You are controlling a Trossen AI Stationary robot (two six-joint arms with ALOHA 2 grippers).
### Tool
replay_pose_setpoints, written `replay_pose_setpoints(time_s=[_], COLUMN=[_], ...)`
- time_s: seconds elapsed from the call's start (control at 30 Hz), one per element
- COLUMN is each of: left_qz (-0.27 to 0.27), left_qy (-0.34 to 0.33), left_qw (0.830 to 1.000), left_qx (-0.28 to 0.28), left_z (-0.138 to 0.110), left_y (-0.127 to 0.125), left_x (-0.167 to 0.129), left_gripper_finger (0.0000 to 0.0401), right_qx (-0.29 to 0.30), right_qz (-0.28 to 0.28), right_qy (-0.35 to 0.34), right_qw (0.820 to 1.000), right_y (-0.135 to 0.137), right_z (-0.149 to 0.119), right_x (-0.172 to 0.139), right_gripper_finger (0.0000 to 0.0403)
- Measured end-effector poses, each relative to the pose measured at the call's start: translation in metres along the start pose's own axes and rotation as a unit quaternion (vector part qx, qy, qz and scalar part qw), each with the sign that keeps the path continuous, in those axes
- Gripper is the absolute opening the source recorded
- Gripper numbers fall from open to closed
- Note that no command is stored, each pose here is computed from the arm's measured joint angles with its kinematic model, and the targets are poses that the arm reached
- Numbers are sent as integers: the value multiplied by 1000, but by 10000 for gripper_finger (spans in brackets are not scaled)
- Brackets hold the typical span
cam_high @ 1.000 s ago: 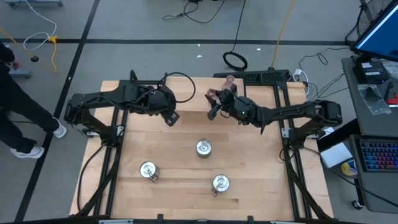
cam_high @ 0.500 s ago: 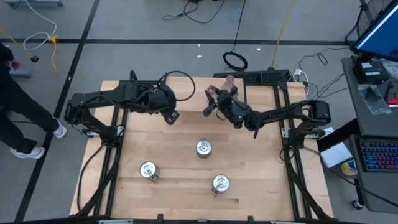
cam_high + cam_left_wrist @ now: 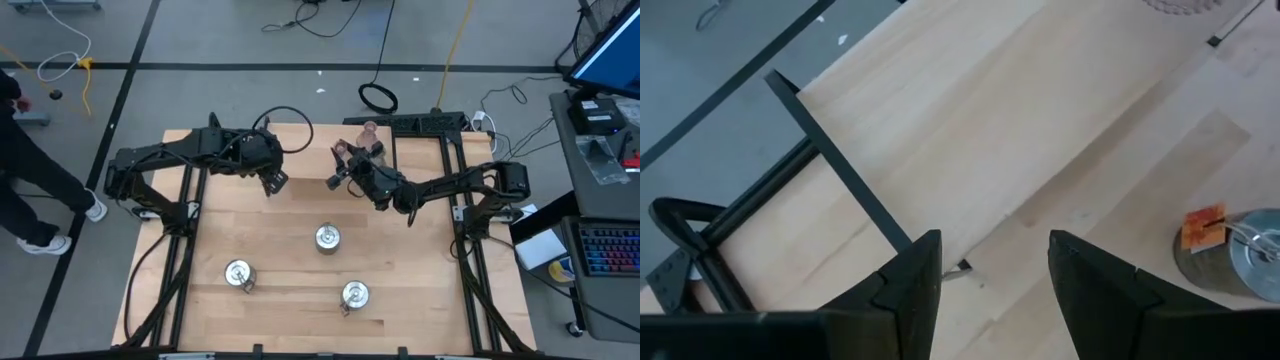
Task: Pick & Place candle stick holders
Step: Put the pink candle holder on the shelf
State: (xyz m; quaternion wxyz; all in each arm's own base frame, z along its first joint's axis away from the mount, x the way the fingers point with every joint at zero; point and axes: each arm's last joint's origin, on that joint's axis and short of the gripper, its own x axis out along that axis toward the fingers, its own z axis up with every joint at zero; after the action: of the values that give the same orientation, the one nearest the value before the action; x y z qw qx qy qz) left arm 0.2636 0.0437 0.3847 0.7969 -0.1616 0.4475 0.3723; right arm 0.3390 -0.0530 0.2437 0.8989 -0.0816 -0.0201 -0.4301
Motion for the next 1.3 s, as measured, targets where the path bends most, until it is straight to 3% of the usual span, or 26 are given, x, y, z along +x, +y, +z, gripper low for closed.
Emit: replay_pose_setpoints(time_s=[0.2,0.37,0.6,0.97,1.1,1.2,1.3], left_qz=[1,0,-1,33,43,47,46], left_qy=[0,0,0,33,51,56,54], left_qw=[1000,1000,1000,999,997,996,993], left_qx=[-3,-4,0,21,42,60,91], left_z=[1,1,1,2,1,0,0], left_y=[1,1,1,18,23,29,36], left_x=[0,0,0,6,7,5,1], left_gripper_finger=[186,186,186,186,186,186,186], right_qx=[5,-12,-53,-47,-34,9,24], right_qz=[52,114,177,62,27,-8,-65], right_qy=[-26,-69,-14,41,52,52,57], right_qw=[998,991,983,996,998,999,996], right_y=[-3,3,27,57,61,57,53], right_z=[8,33,60,62,57,57,49], right_x=[6,7,-7,-55,-60,-55,-44], right_gripper_finger=[126,126,126,126,126,126,126])
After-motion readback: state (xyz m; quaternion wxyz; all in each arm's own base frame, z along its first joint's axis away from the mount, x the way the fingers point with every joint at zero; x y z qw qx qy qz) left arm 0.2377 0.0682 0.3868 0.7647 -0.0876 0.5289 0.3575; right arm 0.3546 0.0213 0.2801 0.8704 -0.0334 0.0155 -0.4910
